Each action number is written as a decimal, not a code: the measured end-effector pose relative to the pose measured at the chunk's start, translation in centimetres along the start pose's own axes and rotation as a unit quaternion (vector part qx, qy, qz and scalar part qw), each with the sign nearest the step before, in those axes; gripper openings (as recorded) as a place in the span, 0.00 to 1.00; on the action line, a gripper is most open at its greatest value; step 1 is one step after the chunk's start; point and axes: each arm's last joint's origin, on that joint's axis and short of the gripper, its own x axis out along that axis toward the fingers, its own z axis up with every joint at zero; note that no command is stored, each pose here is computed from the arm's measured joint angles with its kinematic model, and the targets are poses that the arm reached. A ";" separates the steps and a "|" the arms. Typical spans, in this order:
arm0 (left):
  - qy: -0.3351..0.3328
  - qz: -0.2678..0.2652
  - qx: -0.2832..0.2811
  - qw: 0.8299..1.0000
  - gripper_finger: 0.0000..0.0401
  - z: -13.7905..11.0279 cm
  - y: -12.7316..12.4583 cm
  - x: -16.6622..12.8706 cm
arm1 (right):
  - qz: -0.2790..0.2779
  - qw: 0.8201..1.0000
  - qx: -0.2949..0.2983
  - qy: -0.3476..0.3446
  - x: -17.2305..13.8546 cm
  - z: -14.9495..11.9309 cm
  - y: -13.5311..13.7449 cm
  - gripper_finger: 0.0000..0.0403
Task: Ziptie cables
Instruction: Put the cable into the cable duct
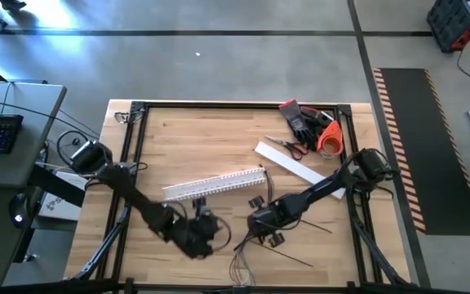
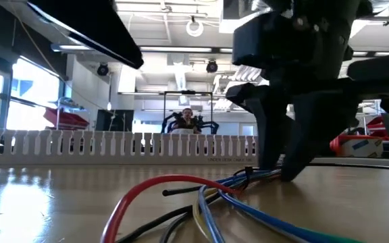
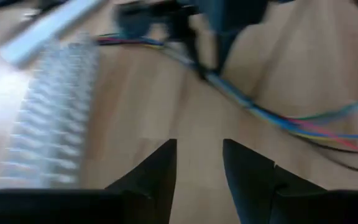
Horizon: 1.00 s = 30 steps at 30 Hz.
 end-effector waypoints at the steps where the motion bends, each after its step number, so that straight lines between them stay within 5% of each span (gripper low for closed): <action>1: -0.005 -0.009 -0.002 1.000 0.27 -0.3 -0.7 0.0 | -0.010 1.000 0.015 -0.013 0.1 0.3 0.1 0.23; 7: 0.045 0.028 -0.026 0.998 0.22 -3.4 -1.6 -2.1 | -0.033 0.974 0.187 -0.127 0.3 2.4 -0.4 0.03; 13: 0.067 0.101 -0.073 0.990 0.14 -5.2 -0.2 -5.6 | -0.049 0.922 0.320 -0.212 -0.1 3.8 -2.7 0.01; 22: 0.022 0.079 -0.057 0.995 0.14 -5.5 -1.7 -6.0 | -0.056 0.912 0.341 -0.223 0.6 3.6 -4.0 0.01; 30: 0.036 0.057 -0.018 0.998 0.34 -5.8 -3.2 -2.4 | -0.012 0.925 0.312 -0.215 3.3 3.4 -3.6 0.04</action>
